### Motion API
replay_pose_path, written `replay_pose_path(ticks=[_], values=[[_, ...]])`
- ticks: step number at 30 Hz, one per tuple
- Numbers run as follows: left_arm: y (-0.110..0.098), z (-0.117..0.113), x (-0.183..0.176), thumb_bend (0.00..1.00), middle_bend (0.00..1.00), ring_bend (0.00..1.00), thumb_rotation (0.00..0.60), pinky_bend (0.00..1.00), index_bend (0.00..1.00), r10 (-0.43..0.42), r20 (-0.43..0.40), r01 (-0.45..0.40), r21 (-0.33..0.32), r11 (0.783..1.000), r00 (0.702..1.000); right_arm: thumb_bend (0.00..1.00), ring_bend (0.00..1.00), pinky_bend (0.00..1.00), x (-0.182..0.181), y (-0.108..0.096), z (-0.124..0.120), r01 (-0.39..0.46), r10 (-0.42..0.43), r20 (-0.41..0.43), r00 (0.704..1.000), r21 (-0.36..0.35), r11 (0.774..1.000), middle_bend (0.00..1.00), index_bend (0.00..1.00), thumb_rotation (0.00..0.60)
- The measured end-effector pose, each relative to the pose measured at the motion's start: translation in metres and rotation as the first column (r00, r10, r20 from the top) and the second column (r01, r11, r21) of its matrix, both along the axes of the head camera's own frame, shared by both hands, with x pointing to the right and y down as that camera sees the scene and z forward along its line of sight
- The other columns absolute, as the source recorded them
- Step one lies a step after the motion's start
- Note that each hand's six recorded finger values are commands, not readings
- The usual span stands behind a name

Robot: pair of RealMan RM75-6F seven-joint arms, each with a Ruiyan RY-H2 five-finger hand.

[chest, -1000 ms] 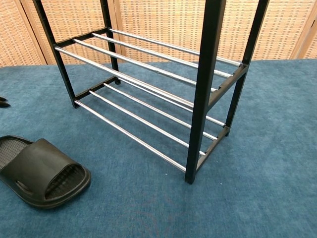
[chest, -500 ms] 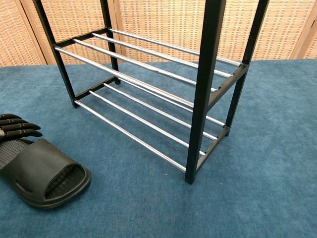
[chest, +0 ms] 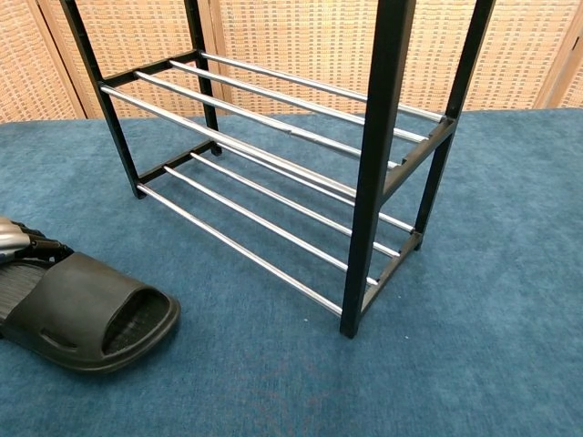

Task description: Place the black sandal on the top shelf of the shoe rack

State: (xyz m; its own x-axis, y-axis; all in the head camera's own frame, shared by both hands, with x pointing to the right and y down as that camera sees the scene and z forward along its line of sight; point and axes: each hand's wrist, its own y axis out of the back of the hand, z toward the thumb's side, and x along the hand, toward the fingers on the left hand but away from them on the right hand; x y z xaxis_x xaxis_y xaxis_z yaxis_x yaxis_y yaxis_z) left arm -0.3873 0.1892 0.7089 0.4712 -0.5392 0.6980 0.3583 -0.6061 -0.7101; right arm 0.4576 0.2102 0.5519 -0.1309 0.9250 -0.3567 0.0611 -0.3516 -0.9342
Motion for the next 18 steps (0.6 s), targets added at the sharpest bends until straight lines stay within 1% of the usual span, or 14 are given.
replay_pose_path(ticks=[4,10,13,16,18], values=[[-0.001,-0.01,-0.006,0.24,0.55,0.47,0.6,0.48,0.64,-0.01,-0.015,0.011,0.025,1.0,1.0,0.0,0.0,0.0,-0.001,0.0,0.0,0.003,-0.003,0.001,1.0,-0.003,1.0,0.0,0.0,0.6],[-0.007,-0.033,-0.021,0.24,0.55,0.47,0.6,0.48,0.64,-0.06,-0.036,0.063,0.081,0.995,0.998,0.0,0.0,0.0,-0.001,0.001,-0.001,0.003,-0.003,0.005,1.0,-0.004,1.0,0.0,0.0,0.6],[-0.01,-0.05,-0.036,0.24,0.55,0.47,0.6,0.48,0.64,-0.086,-0.031,0.089,0.13,0.988,0.996,0.0,0.0,0.0,-0.001,0.002,-0.002,0.004,-0.003,0.008,1.0,-0.007,1.0,0.0,0.0,0.6],[-0.012,-0.073,-0.056,0.25,0.55,0.47,0.6,0.48,0.64,-0.123,-0.007,0.122,0.187,0.975,0.992,0.0,0.0,0.0,-0.002,0.002,-0.002,0.005,-0.005,0.011,1.0,-0.011,1.0,0.0,0.0,0.6],[-0.016,-0.091,-0.068,0.25,0.55,0.48,0.6,0.49,0.64,-0.165,-0.003,0.162,0.22,0.962,0.986,0.0,0.0,0.0,-0.003,0.002,-0.002,0.008,-0.008,0.013,1.0,-0.013,1.0,0.0,0.0,0.6]])
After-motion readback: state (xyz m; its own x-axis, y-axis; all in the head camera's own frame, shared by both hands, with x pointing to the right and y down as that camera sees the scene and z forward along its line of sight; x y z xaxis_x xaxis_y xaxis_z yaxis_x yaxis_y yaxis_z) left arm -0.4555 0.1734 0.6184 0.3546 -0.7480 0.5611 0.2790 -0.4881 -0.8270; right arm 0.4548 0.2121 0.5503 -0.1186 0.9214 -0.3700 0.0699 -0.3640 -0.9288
